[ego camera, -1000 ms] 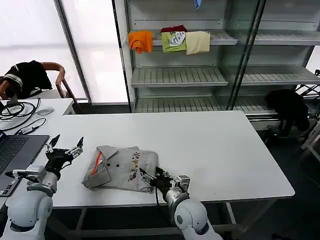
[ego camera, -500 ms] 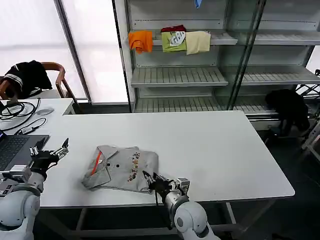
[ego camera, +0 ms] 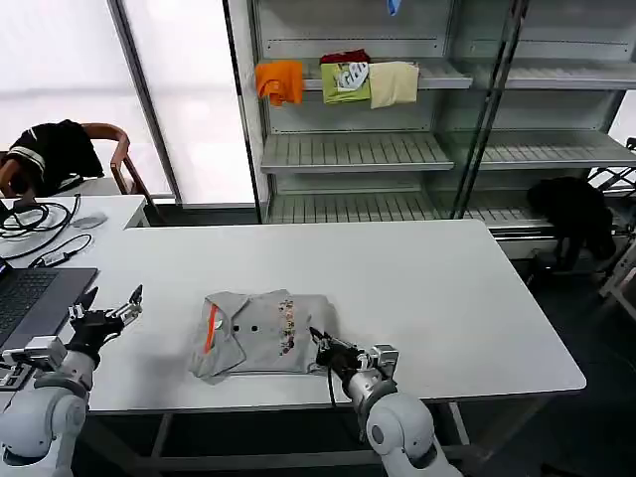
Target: Fold and organize the clothes.
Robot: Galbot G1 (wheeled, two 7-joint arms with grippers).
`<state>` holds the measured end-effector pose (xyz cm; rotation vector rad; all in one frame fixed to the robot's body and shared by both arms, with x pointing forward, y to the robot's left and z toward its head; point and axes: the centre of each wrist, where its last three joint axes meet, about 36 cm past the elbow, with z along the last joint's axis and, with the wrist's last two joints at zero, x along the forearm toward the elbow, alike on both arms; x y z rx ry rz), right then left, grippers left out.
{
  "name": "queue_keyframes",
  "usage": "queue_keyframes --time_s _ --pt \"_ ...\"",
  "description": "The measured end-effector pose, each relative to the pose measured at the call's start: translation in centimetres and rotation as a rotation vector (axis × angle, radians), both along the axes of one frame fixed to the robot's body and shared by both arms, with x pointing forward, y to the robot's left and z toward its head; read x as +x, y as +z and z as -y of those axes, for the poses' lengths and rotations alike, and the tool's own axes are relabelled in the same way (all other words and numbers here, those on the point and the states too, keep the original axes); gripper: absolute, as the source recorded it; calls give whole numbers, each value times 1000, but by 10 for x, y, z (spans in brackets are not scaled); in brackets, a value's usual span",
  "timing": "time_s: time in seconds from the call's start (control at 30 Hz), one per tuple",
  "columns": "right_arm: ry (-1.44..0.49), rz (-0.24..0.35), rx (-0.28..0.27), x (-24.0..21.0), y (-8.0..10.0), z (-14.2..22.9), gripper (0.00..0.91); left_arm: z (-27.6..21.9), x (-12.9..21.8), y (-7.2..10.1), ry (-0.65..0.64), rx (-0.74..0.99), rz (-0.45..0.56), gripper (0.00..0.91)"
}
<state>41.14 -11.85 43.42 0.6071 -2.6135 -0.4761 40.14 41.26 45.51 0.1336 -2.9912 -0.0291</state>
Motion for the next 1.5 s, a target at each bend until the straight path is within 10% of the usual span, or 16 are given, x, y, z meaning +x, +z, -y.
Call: queue_keyframes --time_s 0.33,0.4,0.77,1.17,1.5 --pt "-35 28 -49 1 3 36 10 19 -3 -9 -40 -42 -26 907" --pt "-42 28 -65 0 1 43 907 22 -3 -10 -43 -49 -28 907" --pt "-73 103 -199 -7 3 66 907 38 -9 -12 -80 -94 -28 907" --pt "-214 278 -509 -24 26 118 907 60 -22 -6 -104 -133 -15 907" --pt "-322 284 -661 -32 31 154 907 87 -35 5 -120 -217 -2 907"
